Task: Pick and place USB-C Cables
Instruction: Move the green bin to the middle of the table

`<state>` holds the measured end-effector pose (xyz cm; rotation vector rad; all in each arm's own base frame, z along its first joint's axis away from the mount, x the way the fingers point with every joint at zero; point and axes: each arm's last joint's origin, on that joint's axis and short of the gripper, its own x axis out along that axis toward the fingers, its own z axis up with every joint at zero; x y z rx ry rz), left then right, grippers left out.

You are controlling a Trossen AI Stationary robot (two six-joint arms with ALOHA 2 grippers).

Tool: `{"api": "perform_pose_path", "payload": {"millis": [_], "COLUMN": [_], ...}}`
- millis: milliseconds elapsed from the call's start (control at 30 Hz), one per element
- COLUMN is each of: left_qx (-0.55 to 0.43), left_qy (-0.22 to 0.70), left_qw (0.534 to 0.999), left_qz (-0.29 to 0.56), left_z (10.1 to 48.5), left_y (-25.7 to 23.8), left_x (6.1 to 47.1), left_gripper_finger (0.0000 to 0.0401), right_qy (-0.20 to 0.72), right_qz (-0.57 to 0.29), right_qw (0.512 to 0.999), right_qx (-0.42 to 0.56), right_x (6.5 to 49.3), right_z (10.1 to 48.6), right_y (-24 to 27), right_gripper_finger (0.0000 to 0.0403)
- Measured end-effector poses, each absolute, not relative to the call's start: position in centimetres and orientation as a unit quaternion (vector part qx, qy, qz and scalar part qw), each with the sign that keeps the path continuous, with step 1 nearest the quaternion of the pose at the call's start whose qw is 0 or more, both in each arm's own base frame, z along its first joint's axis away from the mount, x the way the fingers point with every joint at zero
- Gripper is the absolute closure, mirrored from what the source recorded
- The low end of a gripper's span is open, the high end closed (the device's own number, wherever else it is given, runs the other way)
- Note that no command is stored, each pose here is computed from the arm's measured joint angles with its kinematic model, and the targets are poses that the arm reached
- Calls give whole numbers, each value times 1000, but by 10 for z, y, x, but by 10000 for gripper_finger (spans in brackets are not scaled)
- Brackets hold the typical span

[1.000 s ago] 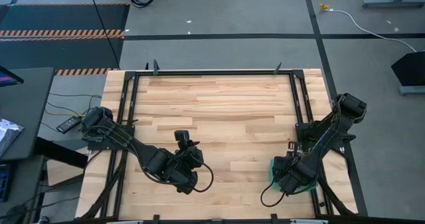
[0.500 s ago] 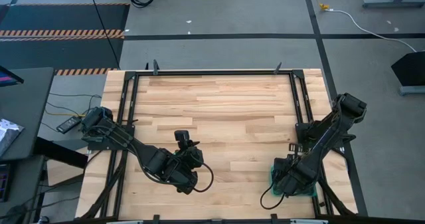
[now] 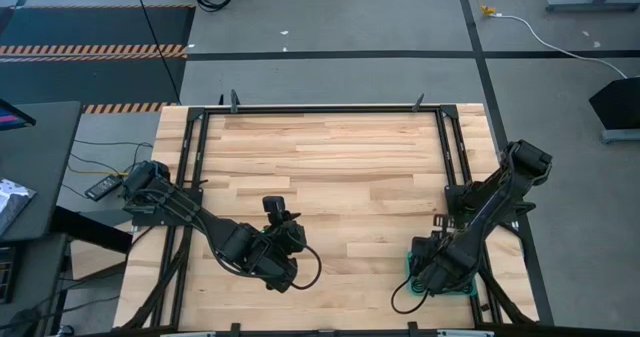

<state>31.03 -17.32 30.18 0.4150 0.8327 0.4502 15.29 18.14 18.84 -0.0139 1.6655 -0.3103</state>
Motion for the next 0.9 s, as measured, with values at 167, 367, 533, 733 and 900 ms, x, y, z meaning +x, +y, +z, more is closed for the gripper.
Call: {"api": "perform_pose_path", "payload": {"millis": [167, 367, 533, 733, 900], "left_qx": [199, 199, 199, 209, 243], "left_qy": [398, 398, 398, 420, 472], "left_qw": [869, 869, 869, 860, 825], "left_qz": [215, 215, 215, 201, 195], "left_z": [302, 302, 302, 300, 296], "left_y": [-173, -173, -173, -174, -177], "left_x": [310, 310, 310, 306, 286], "left_gripper_finger": [229, 229, 229, 229, 229], "right_qy": [737, 741, 746, 746, 726], "right_qz": [-128, -122, -114, -120, -117], "right_qw": [664, 660, 656, 654, 678], "right_qx": [14, 7, 7, 18, 20], "right_x": [151, 150, 152, 162, 181], "right_z": [175, 174, 174, 174, 174], "right_y": [181, 180, 179, 170, 156], "right_gripper_finger": [275, 301, 385, 396, 398]}}
